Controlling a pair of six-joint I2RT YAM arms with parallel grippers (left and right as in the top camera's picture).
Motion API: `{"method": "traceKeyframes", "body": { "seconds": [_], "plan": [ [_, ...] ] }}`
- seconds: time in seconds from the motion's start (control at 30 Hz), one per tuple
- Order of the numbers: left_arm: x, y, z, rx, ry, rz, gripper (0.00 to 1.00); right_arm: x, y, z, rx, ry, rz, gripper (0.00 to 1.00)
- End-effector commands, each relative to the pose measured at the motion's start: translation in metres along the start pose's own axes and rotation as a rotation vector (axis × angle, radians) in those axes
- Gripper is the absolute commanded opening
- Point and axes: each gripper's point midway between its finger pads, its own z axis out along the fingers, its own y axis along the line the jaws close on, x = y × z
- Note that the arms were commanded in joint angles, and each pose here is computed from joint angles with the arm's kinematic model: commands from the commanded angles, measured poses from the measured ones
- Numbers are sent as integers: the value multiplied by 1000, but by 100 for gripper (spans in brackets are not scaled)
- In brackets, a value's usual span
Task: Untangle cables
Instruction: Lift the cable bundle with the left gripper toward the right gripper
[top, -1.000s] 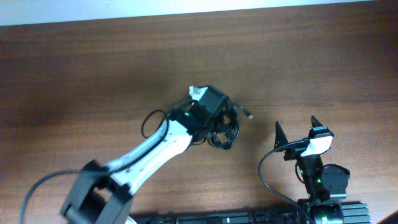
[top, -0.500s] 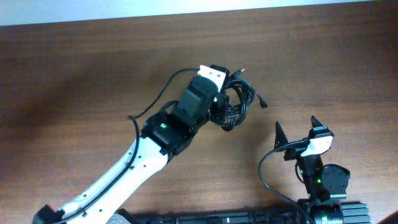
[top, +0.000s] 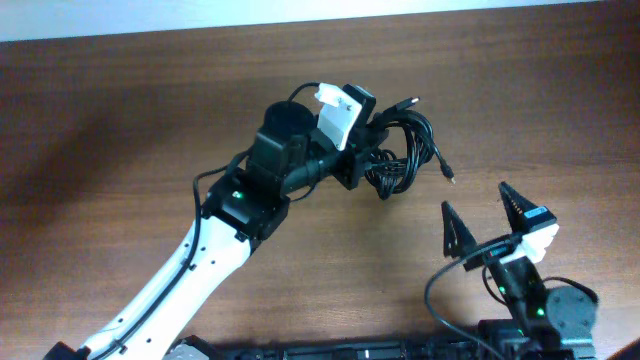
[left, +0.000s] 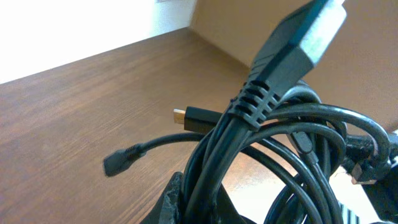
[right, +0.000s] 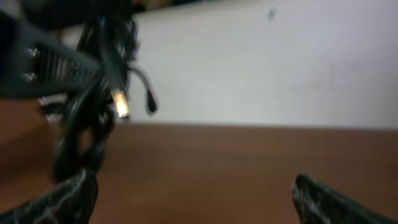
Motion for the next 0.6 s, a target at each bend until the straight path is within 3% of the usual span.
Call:
{"method": "traceKeyframes", "body": {
  "seconds": [0.0,0.17,0.33,0.57],
  "plan": [
    [-22,-42,-16,213,-60,128,0,-27,36,-13,-152,45,25,99],
    [-29,-69,-24,368,-99,190,0,-61,67,-18,-300,94,39,99],
    [-32,-92,-35,506,-120,233,0,-93,69,-18,-289,31,6,99],
    [-32,-90,-37,509,-118,229,0,-95,95,-29,-443,36,-9,99]
  ]
}}
